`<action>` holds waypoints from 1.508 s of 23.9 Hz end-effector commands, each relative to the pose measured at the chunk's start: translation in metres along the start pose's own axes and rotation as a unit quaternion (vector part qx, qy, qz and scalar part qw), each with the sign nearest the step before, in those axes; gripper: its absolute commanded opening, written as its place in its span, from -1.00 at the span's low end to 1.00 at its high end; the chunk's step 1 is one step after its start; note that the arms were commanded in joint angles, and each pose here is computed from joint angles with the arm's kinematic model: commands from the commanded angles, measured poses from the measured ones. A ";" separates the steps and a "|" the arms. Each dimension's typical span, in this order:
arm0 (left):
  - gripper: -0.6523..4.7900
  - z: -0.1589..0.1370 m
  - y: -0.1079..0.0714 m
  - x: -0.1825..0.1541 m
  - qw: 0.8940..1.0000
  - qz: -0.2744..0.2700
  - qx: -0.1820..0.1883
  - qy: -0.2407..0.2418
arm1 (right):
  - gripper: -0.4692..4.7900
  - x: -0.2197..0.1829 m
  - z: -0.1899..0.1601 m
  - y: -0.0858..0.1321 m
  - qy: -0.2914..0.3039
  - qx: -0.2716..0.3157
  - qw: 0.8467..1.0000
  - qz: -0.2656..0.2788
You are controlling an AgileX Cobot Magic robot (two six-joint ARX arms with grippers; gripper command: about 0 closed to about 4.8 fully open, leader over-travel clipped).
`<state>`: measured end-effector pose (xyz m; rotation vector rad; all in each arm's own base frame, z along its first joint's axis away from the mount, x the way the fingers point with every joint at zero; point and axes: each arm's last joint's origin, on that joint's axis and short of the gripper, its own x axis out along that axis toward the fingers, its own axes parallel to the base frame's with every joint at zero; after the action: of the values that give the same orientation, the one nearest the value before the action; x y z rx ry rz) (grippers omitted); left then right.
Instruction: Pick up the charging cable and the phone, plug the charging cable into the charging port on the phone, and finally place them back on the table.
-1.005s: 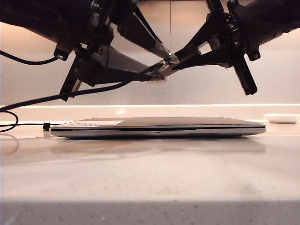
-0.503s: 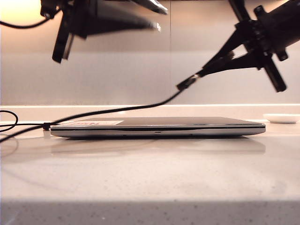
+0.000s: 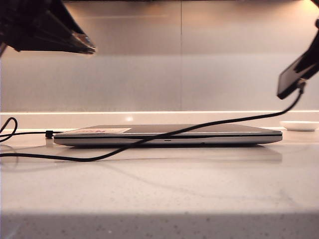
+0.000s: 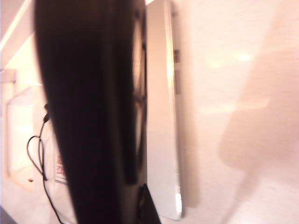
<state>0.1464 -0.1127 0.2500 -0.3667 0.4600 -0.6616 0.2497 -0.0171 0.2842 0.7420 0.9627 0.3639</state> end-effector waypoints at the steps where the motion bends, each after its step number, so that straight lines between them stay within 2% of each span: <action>1: -0.78 0.009 0.008 -0.005 0.999 0.023 0.030 -0.023 | -0.85 0.002 0.007 -0.009 -0.002 0.001 1.000 -0.008; 8: -0.78 0.020 0.008 -0.008 0.998 0.031 0.044 -0.038 | -0.85 0.043 0.024 -0.042 0.053 0.020 0.998 -0.028; 14: -0.78 0.020 0.008 -0.008 0.998 0.031 0.044 -0.038 | -0.85 0.056 0.050 -0.043 0.066 -0.002 0.997 -0.035; 18: -0.78 0.020 0.008 -0.008 0.998 0.031 0.044 -0.038 | -0.84 0.059 0.058 -0.043 0.078 0.009 0.996 -0.040; 20: -0.78 0.020 0.008 -0.008 0.998 0.031 0.044 -0.038 | -0.68 0.060 0.059 -0.044 0.079 0.008 0.996 -0.042; 23: -0.78 0.020 0.008 -0.008 0.998 0.031 0.044 -0.038 | -0.14 0.060 0.059 -0.044 0.079 0.009 0.996 -0.052; 30: -0.78 0.020 0.008 -0.008 0.998 0.031 0.044 -0.038 | -0.14 0.054 0.056 -0.040 0.081 0.011 0.995 -0.058; 36: -0.78 0.020 0.008 -0.008 0.998 0.031 0.044 -0.038 | -0.14 0.028 0.050 -0.021 0.065 -0.016 0.993 -0.099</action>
<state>0.1555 -0.0977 0.2630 -0.2939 0.3798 -0.5953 0.3100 -0.0363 0.2602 0.6187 1.1642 0.2508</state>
